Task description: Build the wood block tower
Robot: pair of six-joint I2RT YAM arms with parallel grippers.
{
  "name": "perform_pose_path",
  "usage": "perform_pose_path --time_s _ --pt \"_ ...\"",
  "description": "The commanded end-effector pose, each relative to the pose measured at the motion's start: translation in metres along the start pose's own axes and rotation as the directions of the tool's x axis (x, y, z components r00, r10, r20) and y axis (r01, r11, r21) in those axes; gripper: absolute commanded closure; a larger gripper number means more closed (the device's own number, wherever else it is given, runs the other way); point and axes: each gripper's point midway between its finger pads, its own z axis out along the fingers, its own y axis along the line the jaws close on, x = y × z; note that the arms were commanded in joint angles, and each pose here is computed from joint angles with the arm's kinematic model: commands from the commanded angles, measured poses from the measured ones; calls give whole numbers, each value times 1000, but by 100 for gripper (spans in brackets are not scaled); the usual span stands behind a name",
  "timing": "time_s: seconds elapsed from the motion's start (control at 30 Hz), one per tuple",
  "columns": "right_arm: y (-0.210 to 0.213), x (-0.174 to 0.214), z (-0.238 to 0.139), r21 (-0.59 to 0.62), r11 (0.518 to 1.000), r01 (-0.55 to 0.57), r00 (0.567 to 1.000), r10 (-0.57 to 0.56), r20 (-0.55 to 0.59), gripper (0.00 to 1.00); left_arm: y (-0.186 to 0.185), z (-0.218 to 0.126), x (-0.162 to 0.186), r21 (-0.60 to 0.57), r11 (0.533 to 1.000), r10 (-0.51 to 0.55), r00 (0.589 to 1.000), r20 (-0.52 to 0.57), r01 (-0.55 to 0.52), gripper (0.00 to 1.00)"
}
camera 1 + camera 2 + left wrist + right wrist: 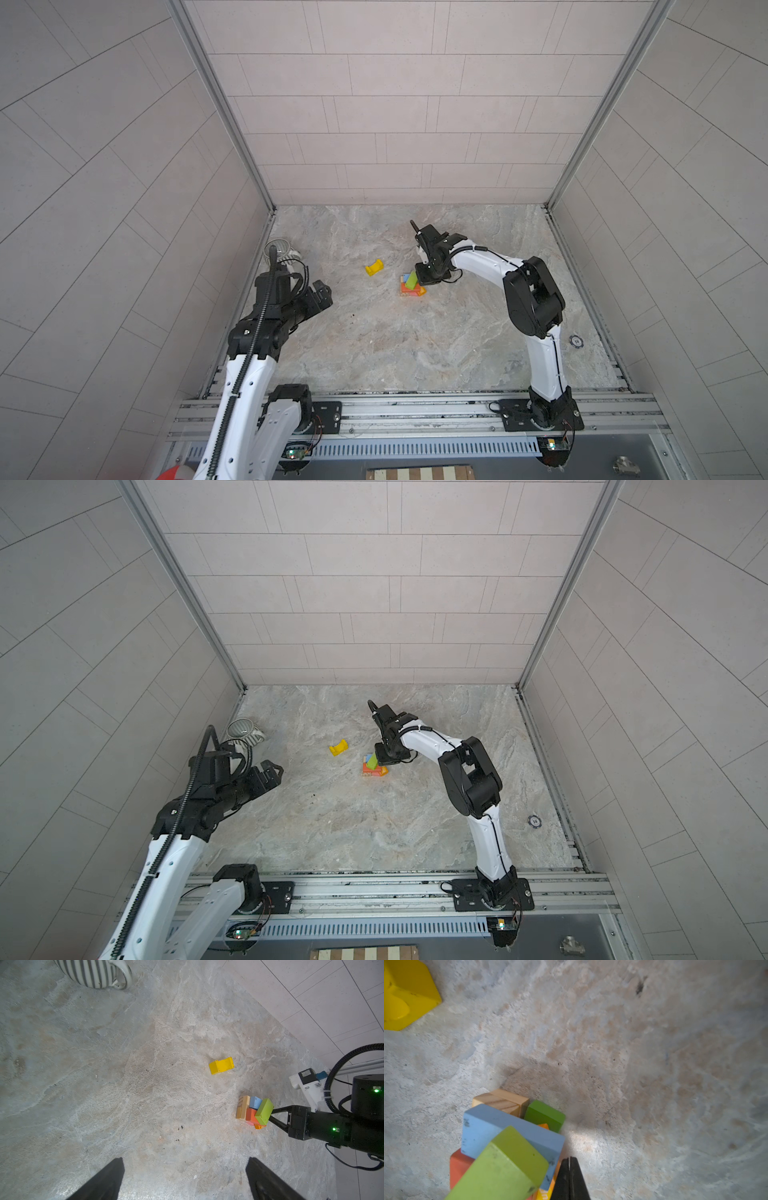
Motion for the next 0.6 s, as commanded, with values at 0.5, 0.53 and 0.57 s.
perform_pose_path --time_s 0.5,0.53,0.57 --pt "19 -46 -91 34 989 146 978 -150 145 35 2 2 -4 -21 999 27 1000 2 -27 0" --pt "26 -52 -94 32 986 165 972 -168 163 32 1 0 -7 -24 999 29 1000 9 -29 0" --pt "31 -57 -96 31 984 176 968 -179 178 30 0 -1 -10 -27 999 30 999 20 -30 0"
